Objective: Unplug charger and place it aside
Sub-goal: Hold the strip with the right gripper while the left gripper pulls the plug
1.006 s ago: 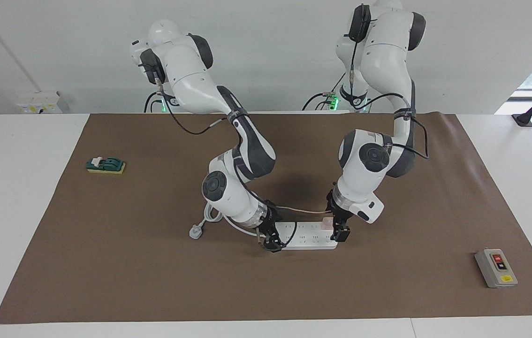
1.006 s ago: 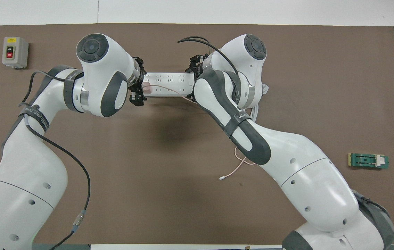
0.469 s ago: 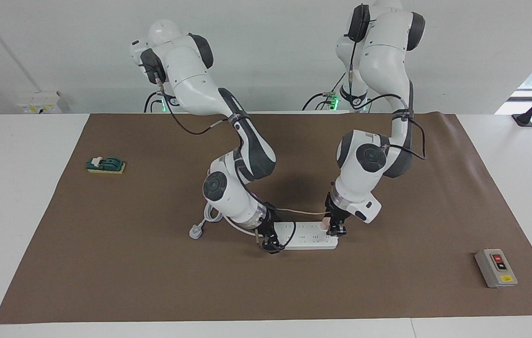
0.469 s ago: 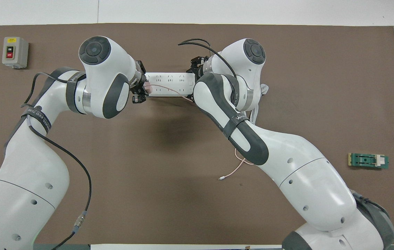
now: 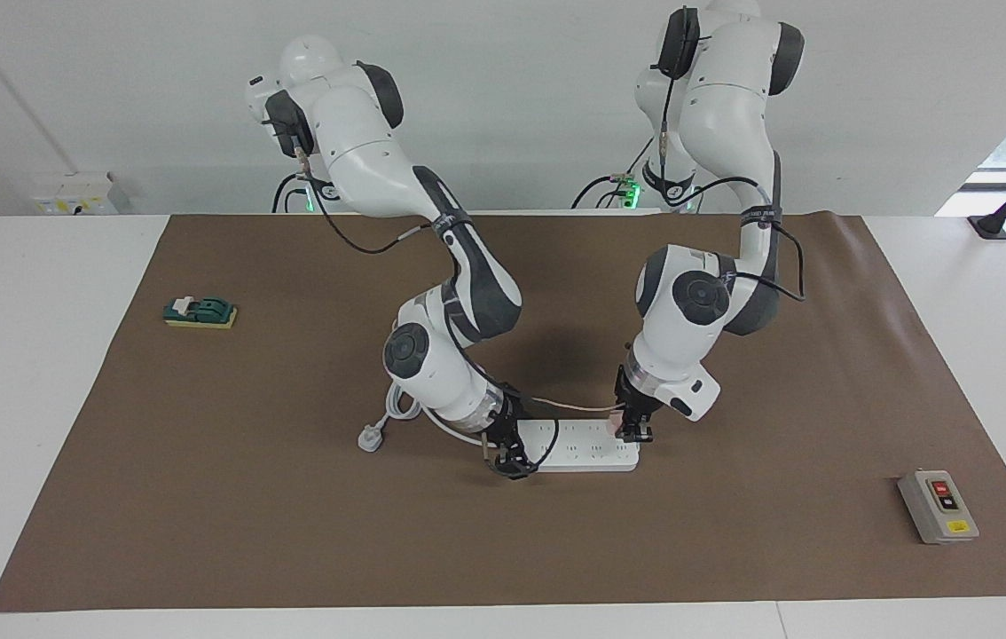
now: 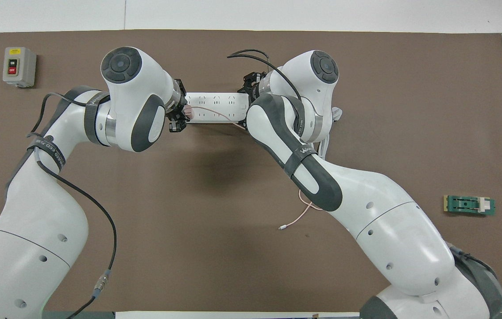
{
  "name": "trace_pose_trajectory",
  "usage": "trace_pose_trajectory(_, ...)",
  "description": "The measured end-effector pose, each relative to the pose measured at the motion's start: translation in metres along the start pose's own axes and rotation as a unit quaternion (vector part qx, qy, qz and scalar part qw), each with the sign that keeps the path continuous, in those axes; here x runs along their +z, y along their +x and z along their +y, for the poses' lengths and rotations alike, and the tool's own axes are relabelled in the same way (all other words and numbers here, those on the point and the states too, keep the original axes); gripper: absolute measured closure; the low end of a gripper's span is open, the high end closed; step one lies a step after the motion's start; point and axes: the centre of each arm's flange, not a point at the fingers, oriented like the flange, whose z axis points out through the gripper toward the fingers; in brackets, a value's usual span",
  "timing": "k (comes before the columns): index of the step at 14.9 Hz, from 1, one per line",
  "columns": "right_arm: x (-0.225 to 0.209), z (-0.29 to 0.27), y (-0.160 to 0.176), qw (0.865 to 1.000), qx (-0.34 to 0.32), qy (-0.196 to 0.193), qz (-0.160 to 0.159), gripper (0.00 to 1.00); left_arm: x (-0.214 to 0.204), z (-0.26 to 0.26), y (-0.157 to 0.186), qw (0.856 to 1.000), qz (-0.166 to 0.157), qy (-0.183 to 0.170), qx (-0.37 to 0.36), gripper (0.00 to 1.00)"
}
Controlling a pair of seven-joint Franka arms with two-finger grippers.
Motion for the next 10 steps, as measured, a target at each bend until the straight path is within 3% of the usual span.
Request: trace_pose_trajectory(10,0.0006,0.0018,0.0003,1.000,0.001,0.005,0.001,0.07,-0.0022,0.0005,-0.0003,1.000,0.001,0.001,0.001,0.68)
